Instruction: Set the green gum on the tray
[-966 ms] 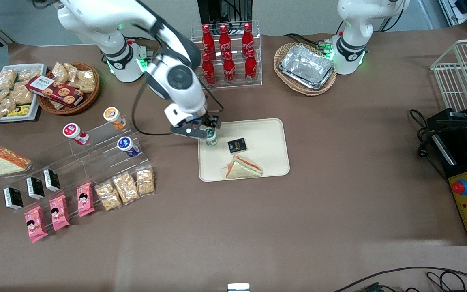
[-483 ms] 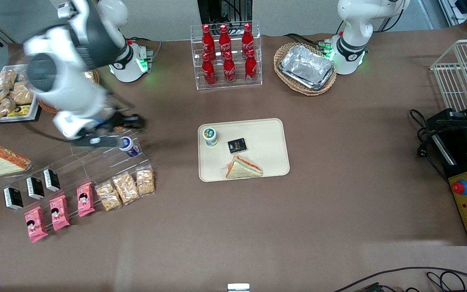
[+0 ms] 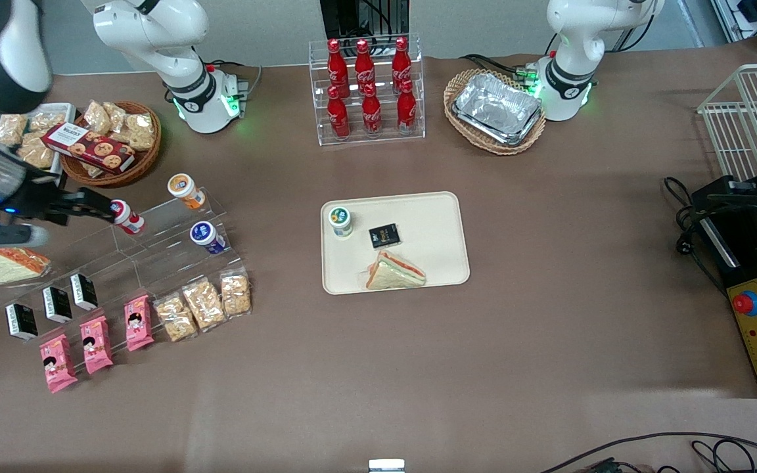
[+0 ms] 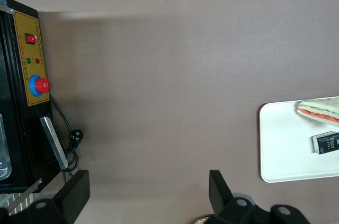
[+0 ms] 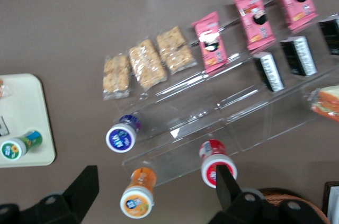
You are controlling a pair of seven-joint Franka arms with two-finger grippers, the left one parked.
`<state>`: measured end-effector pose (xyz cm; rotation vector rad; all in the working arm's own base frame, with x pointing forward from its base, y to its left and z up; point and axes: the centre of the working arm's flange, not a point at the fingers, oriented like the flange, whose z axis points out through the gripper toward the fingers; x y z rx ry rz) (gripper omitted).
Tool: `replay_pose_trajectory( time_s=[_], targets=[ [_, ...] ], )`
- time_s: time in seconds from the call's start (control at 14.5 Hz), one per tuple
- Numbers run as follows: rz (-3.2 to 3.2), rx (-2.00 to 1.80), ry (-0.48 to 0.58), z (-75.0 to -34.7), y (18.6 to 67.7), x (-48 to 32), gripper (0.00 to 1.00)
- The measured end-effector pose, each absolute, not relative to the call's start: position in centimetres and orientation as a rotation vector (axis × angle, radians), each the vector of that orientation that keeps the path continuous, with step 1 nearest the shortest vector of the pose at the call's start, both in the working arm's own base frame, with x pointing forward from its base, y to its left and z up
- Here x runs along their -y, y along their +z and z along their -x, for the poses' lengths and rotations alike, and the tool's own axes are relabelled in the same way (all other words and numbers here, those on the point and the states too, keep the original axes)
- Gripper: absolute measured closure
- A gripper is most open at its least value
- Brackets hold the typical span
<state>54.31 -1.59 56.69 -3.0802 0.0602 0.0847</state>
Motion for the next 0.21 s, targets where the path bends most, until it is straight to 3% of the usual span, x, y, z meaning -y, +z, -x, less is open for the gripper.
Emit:
replay_pose_trajectory(
  time_s=[0.21],
  targets=[
    [3.092,-0.097,0.029,-54.6,58.3,4.2,0.01]
  ],
)
